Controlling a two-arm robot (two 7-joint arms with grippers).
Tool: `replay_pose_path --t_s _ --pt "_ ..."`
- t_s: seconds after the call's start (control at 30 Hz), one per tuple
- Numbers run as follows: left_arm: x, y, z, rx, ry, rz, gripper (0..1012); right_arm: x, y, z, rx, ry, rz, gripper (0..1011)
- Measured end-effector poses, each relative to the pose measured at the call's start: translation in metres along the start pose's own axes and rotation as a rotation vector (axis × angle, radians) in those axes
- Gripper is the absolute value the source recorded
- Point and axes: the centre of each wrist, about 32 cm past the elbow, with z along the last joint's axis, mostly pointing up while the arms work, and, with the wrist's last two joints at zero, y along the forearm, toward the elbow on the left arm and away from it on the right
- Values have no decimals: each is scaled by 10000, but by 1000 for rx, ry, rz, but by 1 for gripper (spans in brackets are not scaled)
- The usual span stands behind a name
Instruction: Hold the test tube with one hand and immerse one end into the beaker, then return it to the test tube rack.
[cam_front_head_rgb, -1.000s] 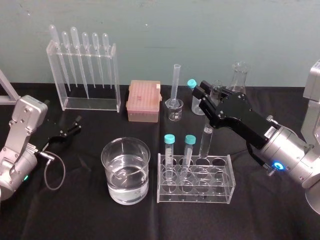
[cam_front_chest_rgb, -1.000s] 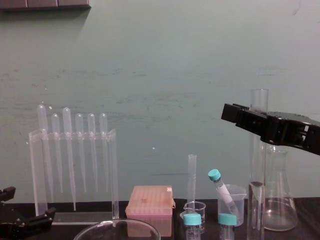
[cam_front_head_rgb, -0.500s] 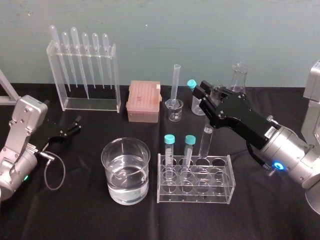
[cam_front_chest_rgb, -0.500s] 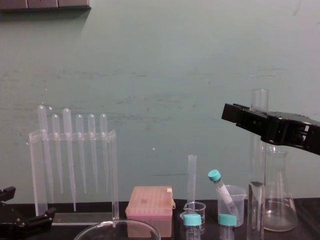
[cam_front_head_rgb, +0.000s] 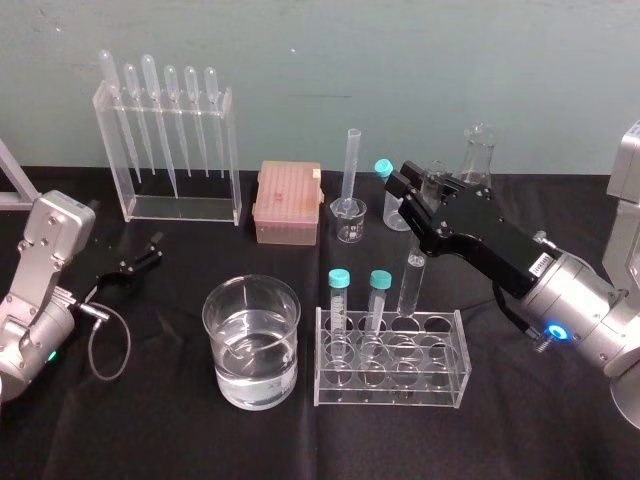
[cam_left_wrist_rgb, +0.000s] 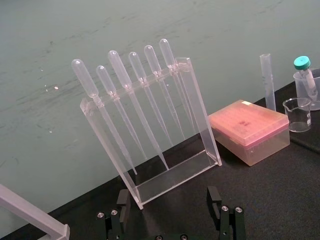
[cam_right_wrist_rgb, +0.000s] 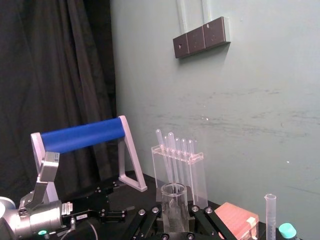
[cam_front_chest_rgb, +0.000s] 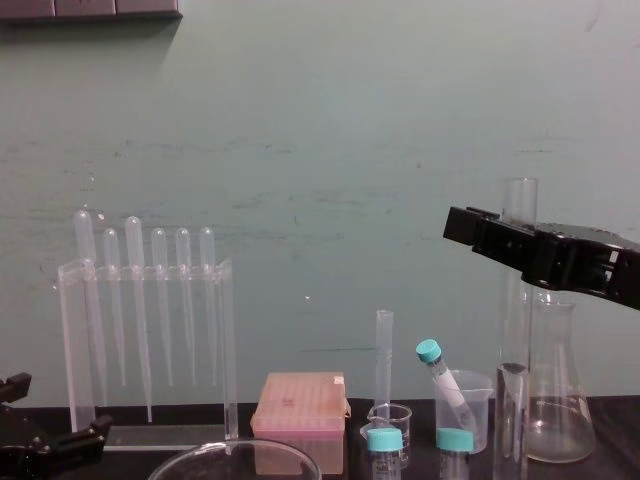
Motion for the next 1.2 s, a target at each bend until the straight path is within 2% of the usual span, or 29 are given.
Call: replay_pose_path --t_s 0.53,0.67,0.93,0.97,1.0,1.2 --pt "0 0 0 0 0 0 1000 0 1 0 0 0 1 194" --pt "0 0 0 0 0 0 1000 14 73 39 14 -5 29 194" --pt "0 0 0 0 0 0 1000 82 400 175 86 -21 144 194" --pt "0 0 0 0 0 0 1000 93 481 201 97 -25 171 194" --pt "0 0 0 0 0 0 1000 101 564 218 103 -29 197 194" --pt "0 0 0 0 0 0 1000 105 811 241 109 -28 276 194"
